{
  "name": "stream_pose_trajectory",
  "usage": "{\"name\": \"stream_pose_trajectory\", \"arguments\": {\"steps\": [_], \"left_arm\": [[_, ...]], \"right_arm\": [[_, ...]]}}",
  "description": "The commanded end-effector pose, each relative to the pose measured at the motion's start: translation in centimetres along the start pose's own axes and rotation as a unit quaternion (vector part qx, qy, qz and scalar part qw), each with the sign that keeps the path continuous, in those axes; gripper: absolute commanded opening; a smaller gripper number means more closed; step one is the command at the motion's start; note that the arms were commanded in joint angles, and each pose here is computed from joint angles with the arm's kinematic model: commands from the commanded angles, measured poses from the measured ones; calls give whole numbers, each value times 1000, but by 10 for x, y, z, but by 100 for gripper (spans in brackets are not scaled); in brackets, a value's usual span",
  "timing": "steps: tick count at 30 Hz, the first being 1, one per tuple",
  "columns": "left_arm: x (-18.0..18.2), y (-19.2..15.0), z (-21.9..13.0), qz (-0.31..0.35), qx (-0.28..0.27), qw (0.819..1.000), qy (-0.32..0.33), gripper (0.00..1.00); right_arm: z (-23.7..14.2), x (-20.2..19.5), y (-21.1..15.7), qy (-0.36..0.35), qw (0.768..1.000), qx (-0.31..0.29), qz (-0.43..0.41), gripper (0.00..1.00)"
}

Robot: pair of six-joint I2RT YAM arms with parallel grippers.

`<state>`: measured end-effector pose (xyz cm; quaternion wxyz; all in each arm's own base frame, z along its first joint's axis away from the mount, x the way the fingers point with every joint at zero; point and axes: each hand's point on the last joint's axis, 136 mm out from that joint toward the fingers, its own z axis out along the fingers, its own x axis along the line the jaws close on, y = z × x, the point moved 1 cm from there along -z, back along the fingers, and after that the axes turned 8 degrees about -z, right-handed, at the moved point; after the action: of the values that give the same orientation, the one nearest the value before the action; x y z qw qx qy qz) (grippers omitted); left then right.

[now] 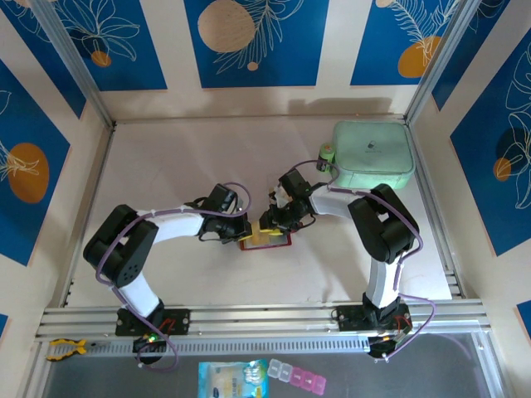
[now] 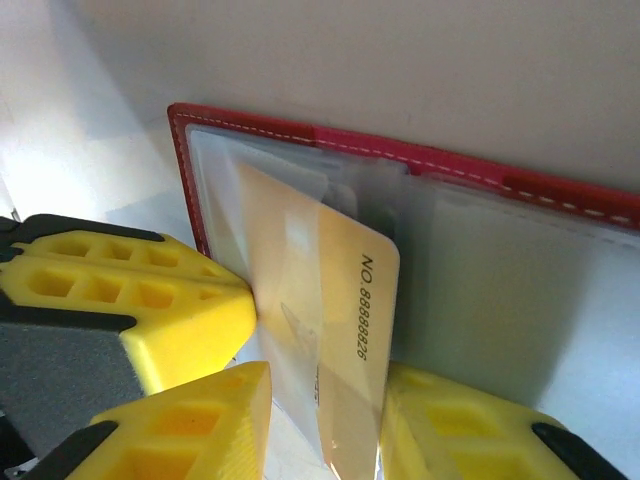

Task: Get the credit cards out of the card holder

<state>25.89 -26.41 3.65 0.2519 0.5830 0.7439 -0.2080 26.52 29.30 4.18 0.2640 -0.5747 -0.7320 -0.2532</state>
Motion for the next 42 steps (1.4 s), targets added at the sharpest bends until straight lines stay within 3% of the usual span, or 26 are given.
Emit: {"name": "stream_pose_trajectory", "arguments": {"steps": [1,20,34,42], "left_arm": [[21,-7,8,-7,11,999,35,0],[21,-7,8,-7,11,999,35,0],[21,-6,7,-8,8,999,34,0],[4,0,-1,1,-6,1000,12,0]], "right_arm": [[-5,8,2,22,1000,-2,0,33],[-16,3,1,-4,1000,-13,-3,10],[-48,-1,-3,-46,998,-24,-23,6],[-81,10,2,-69,992,-36,-98,6]]}}
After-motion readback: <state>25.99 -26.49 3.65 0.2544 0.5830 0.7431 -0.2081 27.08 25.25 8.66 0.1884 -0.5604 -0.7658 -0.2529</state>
